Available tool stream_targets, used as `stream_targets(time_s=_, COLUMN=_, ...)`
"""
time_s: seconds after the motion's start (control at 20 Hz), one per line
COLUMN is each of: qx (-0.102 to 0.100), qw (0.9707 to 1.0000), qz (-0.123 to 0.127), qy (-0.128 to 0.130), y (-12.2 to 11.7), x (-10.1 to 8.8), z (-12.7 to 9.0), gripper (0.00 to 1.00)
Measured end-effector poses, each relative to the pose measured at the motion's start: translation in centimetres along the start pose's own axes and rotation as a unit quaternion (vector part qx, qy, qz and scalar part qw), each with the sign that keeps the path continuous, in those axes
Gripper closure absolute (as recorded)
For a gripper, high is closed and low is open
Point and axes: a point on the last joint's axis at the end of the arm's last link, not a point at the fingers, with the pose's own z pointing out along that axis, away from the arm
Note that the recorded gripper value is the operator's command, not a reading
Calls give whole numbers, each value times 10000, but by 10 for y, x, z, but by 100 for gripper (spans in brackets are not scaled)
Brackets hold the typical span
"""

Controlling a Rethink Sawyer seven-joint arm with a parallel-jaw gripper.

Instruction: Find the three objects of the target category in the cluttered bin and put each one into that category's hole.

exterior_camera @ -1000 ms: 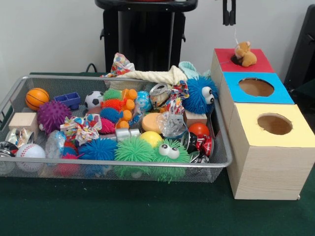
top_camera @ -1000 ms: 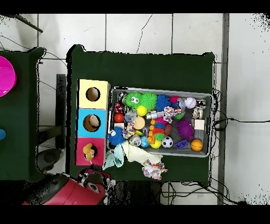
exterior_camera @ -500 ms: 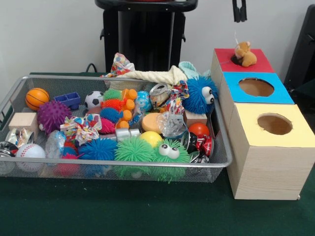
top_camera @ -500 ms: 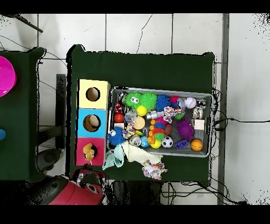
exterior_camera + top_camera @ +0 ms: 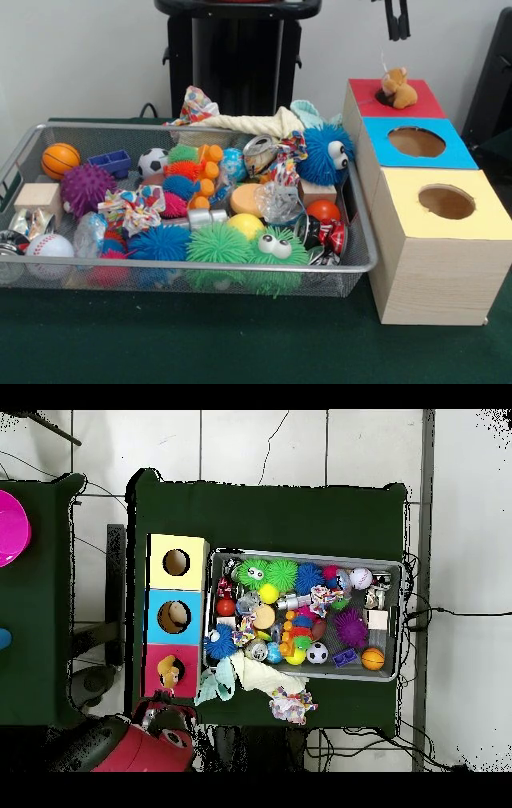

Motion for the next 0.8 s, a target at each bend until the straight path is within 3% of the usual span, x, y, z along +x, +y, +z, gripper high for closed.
stream_targets(time_s=0.8, qx=294, qw=9994, qz=59, qy=-194, y=-15, x=5, z=36, gripper=100)
